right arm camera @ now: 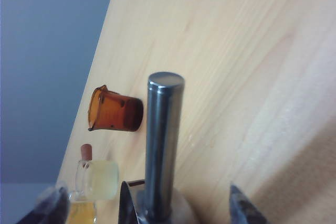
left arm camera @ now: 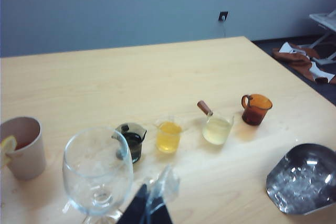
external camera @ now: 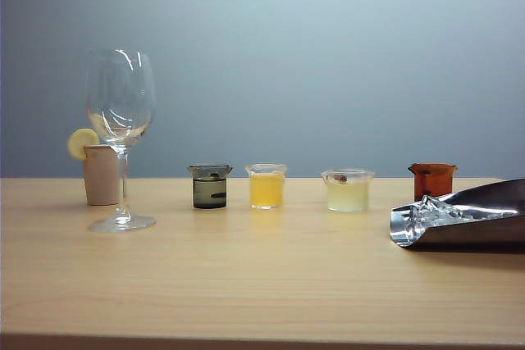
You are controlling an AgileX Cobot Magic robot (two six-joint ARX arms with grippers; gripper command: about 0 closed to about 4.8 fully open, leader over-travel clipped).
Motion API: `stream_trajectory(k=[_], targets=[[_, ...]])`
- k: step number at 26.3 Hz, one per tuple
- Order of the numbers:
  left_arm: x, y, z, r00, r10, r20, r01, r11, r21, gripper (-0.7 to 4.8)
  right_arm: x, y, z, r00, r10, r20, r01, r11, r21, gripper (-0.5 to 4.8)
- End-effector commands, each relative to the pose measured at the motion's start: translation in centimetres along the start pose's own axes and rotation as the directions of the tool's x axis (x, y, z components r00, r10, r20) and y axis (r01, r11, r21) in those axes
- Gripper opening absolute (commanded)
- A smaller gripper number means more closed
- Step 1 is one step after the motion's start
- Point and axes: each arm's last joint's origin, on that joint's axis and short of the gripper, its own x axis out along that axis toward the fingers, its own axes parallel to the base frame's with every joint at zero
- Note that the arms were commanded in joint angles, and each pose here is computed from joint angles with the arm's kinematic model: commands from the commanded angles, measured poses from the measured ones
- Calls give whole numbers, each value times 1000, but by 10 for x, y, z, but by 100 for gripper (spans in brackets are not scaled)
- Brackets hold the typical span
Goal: Pick up the ice scoop on the desk filled with ice cubes, pour the ice into the goblet, and finally put the scoop back on the table.
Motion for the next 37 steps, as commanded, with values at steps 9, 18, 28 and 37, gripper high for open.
stream_trajectory(k=[9,18,28,37], targets=[[-1,0,4,999,-7,38,6,1000,10,-6,26,-10,5,998,61,-26,-61,998,-16,391],[-1,0,4,999,-6,38,6,1000,10,-5,55,-3,19,995,58,-83,-60,998,-16,390],[-1,0,4,999,-6,37,5,1000,9,-5,81,-4,14,983,45,-177,-52,998,-32,389],[1,0,4,999,-2,32,2,1000,8,-5,83,-3,14,985,59,-159,-67,997,-44,355]])
